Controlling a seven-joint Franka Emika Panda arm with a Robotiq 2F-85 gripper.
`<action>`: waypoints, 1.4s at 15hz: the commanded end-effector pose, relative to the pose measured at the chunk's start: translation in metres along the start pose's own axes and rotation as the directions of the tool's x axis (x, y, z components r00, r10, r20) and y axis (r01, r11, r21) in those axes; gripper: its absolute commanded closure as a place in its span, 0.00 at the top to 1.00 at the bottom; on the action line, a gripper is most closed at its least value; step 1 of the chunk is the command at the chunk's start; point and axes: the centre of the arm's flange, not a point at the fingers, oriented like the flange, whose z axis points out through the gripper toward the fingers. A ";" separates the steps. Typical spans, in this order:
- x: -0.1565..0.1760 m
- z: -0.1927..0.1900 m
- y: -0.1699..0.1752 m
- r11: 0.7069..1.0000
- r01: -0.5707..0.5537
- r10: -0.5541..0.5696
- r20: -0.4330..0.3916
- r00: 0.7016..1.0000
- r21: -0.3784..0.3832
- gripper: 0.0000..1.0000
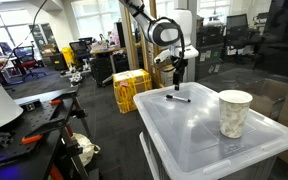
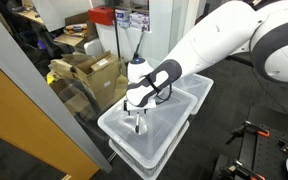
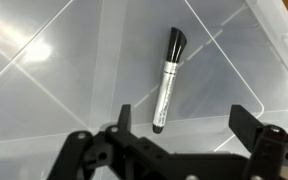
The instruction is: Put the marker inside the cup
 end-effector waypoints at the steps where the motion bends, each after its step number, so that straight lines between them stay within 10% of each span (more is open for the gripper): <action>1: 0.000 0.001 -0.001 1.000 0.000 0.000 0.001 1.000 0.001 1.00; 21: -0.012 0.054 -0.011 0.990 -0.128 0.124 -0.072 0.990 -0.057 1.00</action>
